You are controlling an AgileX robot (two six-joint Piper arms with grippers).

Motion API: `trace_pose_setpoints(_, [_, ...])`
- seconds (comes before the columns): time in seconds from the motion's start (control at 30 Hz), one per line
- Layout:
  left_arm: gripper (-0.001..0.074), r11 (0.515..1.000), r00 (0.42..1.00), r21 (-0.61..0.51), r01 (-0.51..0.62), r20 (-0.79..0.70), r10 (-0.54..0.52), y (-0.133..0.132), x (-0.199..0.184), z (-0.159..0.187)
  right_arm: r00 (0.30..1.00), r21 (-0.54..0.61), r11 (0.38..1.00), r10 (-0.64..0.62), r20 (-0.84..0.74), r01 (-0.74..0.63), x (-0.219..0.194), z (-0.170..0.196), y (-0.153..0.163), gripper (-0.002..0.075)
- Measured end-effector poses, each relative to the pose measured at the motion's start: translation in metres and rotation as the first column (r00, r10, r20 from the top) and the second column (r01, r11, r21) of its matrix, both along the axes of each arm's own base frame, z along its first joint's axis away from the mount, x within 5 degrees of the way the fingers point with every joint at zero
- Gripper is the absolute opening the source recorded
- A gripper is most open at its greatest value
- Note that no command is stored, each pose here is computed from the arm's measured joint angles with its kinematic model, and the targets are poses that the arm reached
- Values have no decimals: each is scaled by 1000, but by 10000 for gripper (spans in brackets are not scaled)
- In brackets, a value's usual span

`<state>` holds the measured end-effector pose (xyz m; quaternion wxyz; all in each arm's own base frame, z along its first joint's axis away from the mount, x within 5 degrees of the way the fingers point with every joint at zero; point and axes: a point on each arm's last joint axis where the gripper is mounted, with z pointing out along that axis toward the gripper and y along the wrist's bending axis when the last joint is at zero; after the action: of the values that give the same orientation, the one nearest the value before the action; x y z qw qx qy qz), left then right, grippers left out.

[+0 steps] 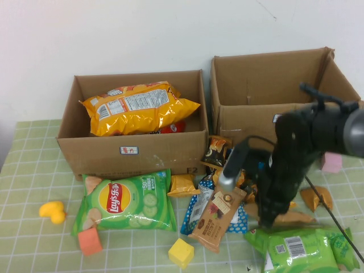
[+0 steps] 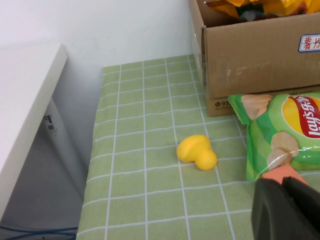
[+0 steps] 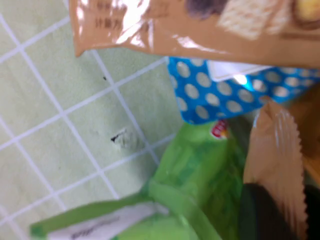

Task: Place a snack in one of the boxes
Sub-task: Pick up the biscuit, then place the biscuit in the biscuit box

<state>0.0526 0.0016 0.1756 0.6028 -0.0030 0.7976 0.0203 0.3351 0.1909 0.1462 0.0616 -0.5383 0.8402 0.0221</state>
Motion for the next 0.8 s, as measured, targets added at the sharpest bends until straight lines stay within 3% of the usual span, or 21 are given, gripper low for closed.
trace_pose_setpoints(0.17, [-1,1000,1000,0,0,0,0,0,0,0,999,8,999,-37,25,37,9,52,4,130])
trace_pose_setpoints(0.33, [-1,1000,1000,0,0,0,0,0,0,0,978,120,992,-68,199,44,9,136,4,130])
trace_pose_setpoints(0.53, [-1,1000,1000,0,0,0,0,0,0,0,848,269,963,-143,510,1,18,209,-2,130])
trace_pose_setpoints(0.67, [-1,1000,1000,0,0,0,0,0,0,0,739,362,932,-261,621,24,44,217,-12,130])
trace_pose_setpoints(0.8, [-1,1000,1000,0,0,0,0,0,0,0,667,452,886,-400,628,105,80,196,-29,130])
